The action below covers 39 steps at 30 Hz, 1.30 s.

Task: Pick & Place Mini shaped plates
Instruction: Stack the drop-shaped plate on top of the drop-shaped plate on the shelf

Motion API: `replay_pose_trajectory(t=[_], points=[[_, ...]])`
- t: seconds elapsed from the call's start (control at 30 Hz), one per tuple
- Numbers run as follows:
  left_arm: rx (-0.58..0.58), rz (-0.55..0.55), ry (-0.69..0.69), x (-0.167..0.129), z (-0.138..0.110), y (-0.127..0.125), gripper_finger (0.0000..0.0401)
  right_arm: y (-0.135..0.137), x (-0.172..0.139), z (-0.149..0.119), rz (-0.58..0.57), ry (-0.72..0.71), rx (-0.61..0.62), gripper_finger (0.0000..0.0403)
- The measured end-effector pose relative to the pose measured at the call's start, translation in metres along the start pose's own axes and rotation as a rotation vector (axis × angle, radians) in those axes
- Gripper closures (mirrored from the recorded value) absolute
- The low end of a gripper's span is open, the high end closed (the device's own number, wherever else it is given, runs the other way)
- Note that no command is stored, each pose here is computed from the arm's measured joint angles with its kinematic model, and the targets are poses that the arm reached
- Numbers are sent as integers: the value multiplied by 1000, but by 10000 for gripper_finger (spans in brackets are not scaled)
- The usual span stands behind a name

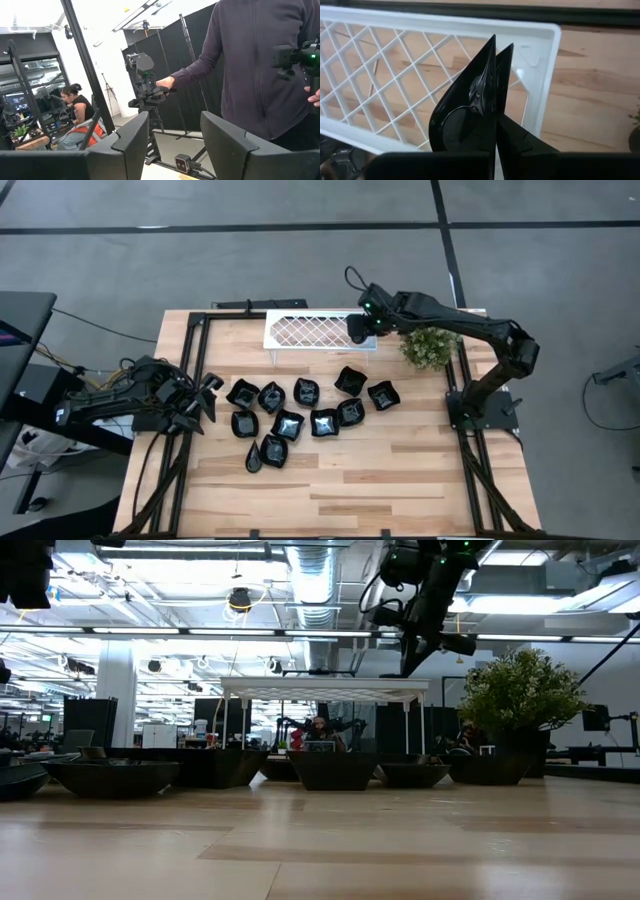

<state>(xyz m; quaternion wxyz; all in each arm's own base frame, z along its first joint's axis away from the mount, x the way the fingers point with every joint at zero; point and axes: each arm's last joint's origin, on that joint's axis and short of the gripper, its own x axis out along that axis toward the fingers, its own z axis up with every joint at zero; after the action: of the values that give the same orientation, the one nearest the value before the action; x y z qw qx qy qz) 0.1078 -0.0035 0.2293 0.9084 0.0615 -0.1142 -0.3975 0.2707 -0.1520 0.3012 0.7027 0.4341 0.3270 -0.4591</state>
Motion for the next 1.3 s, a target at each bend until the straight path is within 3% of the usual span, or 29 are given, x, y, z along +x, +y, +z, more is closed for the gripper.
replay_pose_trajectory(t=[0.4, 0.87, 1.3], points=[[1, 0, 0, 0, 0, 0, 219, 0, 0, 0, 9, 12, 25, 399], [0, 0, 0, 0, 0, 0, 219, 1, 0, -1, 28, 44, 37, 344], [10, 0, -6, 0, 1, 0, 219, -1, -8, -2, 51, 52, 26, 342]])
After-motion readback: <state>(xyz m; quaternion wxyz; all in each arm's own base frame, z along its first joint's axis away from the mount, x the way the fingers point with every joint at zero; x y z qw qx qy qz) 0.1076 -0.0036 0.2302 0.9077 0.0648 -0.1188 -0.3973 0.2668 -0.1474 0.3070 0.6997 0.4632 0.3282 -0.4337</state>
